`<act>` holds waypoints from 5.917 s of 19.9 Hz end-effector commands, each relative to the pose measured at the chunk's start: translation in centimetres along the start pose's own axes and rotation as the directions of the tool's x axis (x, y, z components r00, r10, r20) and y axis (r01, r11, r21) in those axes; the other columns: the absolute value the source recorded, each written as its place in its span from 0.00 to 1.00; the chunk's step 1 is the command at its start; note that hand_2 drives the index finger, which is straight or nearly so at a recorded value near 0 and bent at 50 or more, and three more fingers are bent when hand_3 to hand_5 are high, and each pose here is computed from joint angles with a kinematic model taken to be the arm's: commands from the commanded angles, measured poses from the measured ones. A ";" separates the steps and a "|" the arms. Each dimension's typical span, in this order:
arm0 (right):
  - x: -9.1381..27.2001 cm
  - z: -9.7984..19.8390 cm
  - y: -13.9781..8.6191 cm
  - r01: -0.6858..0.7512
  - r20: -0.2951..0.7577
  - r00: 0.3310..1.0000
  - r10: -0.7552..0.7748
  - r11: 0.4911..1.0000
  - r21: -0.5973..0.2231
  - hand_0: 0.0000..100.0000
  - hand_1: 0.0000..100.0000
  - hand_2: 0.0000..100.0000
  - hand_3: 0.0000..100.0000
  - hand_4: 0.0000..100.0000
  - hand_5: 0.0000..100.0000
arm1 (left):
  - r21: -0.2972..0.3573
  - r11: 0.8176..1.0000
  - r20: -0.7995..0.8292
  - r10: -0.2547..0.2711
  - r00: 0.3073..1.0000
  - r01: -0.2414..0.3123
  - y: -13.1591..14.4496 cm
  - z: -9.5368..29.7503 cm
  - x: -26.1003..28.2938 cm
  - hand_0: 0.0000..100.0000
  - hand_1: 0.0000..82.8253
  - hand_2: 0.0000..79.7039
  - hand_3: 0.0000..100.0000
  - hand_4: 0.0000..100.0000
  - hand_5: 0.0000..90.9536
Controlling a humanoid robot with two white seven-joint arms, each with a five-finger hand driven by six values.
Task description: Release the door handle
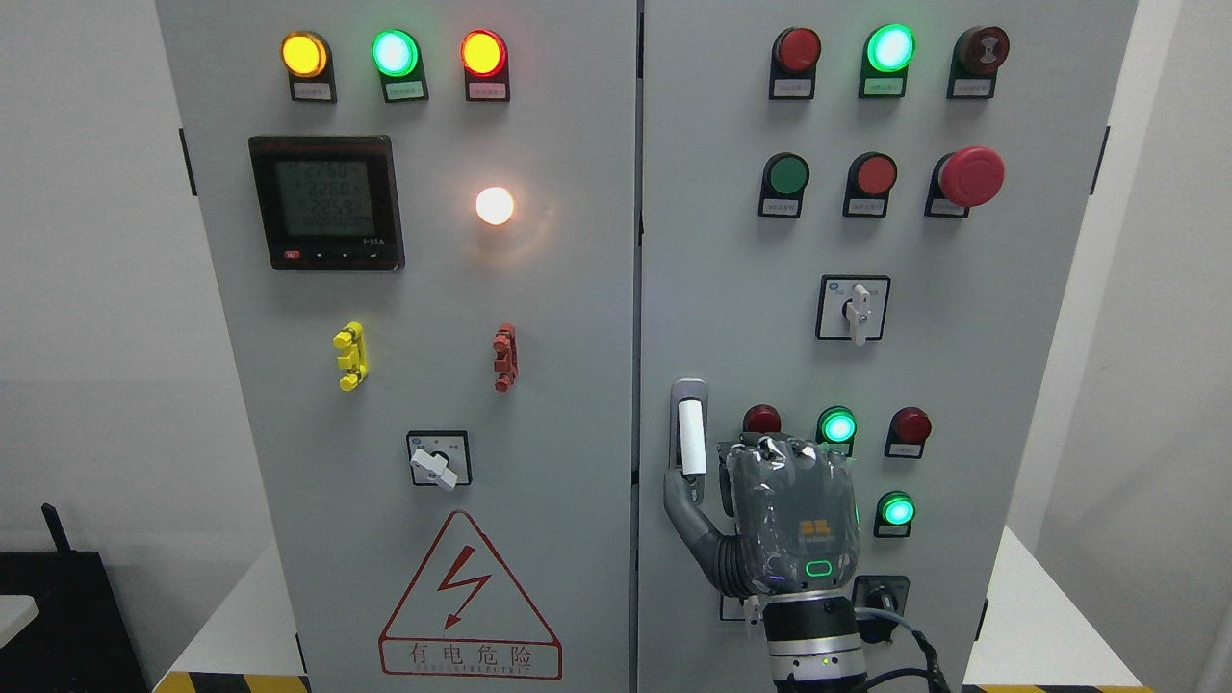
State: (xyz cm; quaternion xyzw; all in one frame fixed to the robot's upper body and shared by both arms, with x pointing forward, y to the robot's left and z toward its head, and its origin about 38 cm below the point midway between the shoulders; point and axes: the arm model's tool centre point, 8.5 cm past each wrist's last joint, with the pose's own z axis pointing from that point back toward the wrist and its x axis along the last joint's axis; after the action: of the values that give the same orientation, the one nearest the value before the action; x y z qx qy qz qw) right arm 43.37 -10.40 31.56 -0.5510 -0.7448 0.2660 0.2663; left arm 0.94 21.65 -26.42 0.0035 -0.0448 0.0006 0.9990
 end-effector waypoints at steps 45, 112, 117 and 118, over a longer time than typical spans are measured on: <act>-1.9 -0.1 -1.1 -0.012 -0.058 0.998 0.010 0.999 -0.033 0.54 0.41 1.00 1.00 1.00 0.97 | -0.003 1.000 -0.008 0.002 1.000 -0.002 0.0 0.0 0.2 0.12 0.47 0.00 0.00 0.00 0.00; -3.2 4.8 -2.4 0.001 -0.094 0.996 -0.009 0.996 -0.084 0.60 0.37 0.84 1.00 0.97 0.93 | -0.003 1.000 -0.007 0.002 1.000 -0.002 0.0 0.0 0.3 0.12 0.47 0.00 0.00 0.00 0.00; -3.7 6.7 -4.1 0.012 -0.092 0.995 -0.023 0.993 -0.120 0.59 0.37 0.38 0.69 0.56 0.51 | -0.003 1.000 -0.008 0.002 1.000 -0.002 0.0 0.0 0.2 0.12 0.47 0.00 0.00 0.00 0.00; -3.9 6.7 -4.4 0.016 -0.094 0.995 -0.029 0.991 -0.133 0.59 0.37 0.31 0.56 0.43 0.38 | -0.003 1.000 -0.008 0.002 1.000 -0.002 0.0 0.0 0.2 0.12 0.47 0.00 0.00 0.00 0.00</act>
State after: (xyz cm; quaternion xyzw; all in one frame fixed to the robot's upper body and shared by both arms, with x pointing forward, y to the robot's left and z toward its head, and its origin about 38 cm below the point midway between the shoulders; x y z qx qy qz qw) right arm 39.64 -14.34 28.23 -0.5627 -0.7449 0.2226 0.2809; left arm 0.95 21.64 -26.42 0.0025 -0.0449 0.0006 0.9990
